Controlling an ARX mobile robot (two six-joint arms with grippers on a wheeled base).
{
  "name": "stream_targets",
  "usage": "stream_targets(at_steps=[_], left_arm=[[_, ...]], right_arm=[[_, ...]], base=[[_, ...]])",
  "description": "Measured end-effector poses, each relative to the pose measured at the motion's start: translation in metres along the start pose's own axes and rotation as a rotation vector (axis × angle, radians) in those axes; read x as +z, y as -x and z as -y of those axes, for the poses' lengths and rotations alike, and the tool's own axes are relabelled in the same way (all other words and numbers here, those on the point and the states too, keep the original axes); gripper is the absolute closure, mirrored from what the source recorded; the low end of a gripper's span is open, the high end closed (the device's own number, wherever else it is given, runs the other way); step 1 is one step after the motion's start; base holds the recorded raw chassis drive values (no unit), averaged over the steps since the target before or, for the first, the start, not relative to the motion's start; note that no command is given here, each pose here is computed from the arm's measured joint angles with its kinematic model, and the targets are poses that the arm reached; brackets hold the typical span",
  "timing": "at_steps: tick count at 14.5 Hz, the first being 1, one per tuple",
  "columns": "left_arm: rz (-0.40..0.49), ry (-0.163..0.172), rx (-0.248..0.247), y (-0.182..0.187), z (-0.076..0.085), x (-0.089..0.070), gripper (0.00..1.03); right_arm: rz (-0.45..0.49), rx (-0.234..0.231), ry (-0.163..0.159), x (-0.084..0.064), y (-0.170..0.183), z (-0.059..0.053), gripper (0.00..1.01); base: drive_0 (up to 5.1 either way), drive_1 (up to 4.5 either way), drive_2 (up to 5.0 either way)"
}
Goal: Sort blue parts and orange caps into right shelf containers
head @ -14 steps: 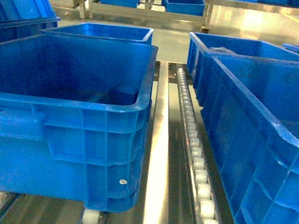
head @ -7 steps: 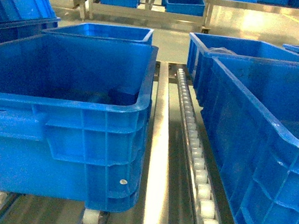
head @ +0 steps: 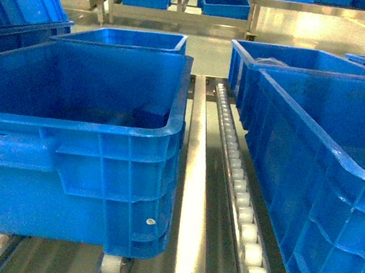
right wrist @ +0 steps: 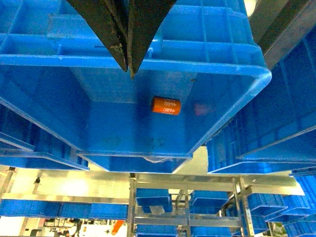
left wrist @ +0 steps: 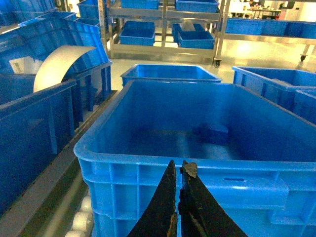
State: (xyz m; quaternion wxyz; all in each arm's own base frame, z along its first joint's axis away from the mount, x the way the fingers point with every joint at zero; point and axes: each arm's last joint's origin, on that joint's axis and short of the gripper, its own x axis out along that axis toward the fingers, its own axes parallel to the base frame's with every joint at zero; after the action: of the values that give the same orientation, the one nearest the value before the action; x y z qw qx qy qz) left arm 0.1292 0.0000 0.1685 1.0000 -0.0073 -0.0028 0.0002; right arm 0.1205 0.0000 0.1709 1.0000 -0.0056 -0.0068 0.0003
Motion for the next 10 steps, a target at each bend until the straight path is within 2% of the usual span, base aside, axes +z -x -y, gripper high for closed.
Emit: stream_targets(at_steps=[7,9,10], left_arm=[[0.005,0.000,0.000,0.017,0.000,0.002,1.01],[0.006,0.000,0.001,0.019,0.000,0.002,1.01],[0.006,0.000,-0.001,0.021,0.000,0.001,1.01]], right_arm=[[0.000,0.000,0.000,0.000,0.013,0.000,1.00],[-0.052,0.002,0.000,-0.007,0.021,0.000,1.00],[-0.002,-0.001,0.000,-0.002,0.023,0.000,1.00]], base=[[0.0,0.00,0.0],[0.0,0.00,0.0],[0.0,0.00,0.0]])
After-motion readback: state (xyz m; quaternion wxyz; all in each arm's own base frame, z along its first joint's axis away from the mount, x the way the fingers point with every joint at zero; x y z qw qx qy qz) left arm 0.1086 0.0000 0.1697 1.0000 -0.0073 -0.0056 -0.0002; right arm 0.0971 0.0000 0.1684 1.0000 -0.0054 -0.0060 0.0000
